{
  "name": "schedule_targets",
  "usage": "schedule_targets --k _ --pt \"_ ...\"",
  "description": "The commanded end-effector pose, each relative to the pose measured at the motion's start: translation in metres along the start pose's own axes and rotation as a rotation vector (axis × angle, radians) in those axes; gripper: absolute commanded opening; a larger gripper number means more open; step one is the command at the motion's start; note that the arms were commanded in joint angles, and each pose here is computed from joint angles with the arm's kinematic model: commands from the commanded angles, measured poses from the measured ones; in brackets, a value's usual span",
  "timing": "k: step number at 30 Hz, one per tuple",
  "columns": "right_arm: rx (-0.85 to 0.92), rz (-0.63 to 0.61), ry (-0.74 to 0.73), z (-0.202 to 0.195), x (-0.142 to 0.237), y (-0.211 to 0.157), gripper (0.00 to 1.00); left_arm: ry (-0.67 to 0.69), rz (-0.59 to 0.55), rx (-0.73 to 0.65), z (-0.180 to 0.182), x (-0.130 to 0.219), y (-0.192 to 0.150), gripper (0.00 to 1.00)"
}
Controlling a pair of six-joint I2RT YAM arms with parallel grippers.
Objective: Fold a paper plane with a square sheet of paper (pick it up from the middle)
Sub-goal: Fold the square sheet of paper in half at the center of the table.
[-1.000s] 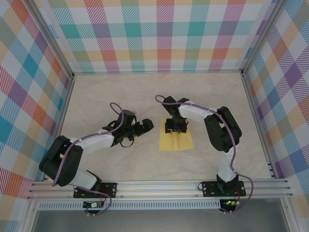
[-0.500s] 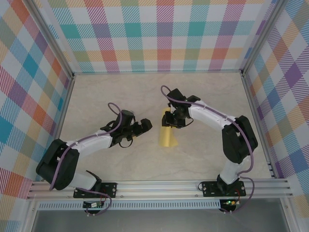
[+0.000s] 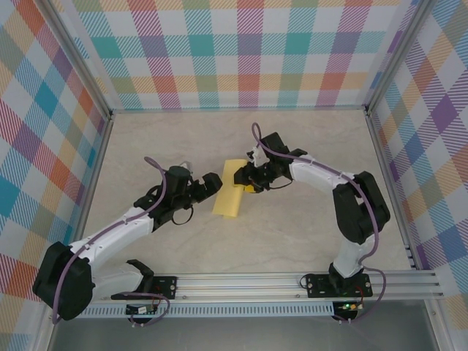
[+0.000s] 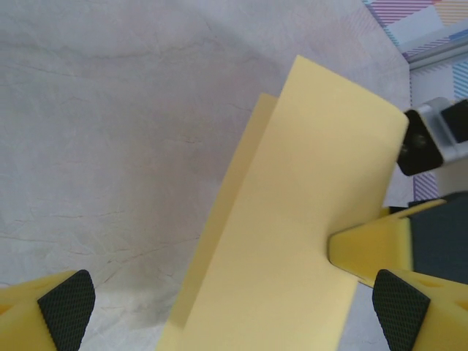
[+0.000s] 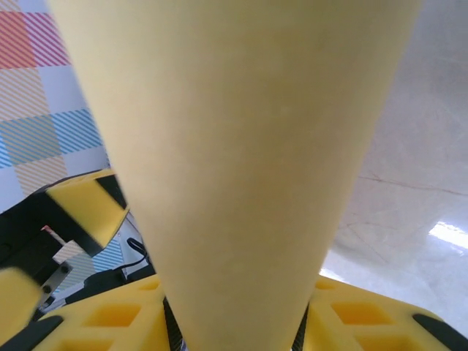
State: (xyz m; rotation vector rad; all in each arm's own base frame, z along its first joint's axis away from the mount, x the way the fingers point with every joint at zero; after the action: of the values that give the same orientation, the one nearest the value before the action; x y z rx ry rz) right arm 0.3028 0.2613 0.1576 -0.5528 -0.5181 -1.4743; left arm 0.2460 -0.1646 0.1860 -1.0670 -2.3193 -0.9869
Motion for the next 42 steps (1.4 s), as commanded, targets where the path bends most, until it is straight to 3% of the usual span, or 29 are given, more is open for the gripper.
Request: schedule_targets --k 1,8,16,22,42 --pt "-0.022 0.065 0.027 -0.023 -0.012 0.003 0.42 0.034 -0.017 0.03 0.009 -0.005 -0.001 1.0" --pt "-0.05 0.058 -0.012 -0.05 -0.008 0.014 0.45 0.048 -0.024 0.05 0.0 -0.029 0.01 1.0" --pt "-0.172 0.111 -0.024 -0.073 -0.006 0.003 0.45 0.023 0.081 0.188 -0.011 -0.049 0.007 1.0" --pt "-0.16 0.093 -0.06 -0.076 -0.003 0.012 0.45 0.05 0.078 0.092 -0.014 -0.062 0.013 1.0" --pt "-0.115 0.038 -0.16 -0.089 0.009 0.01 0.5 0.002 0.149 0.074 -0.017 -0.079 -0.004 1.0"
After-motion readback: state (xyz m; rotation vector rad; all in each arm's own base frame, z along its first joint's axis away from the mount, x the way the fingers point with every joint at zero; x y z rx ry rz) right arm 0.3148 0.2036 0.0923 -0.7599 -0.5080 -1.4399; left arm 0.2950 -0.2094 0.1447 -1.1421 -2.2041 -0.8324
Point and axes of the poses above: each hand's point on the last joint's axis, 136 mm out from that joint toward the fingers, its own x axis back along the fingers, its own z axis along the line the jaws close on, y = z × x, the point moved 7 cm from there along x, back along the fingers, and after that the axes turned 2 degrees about -x, right-handed, at the moved point
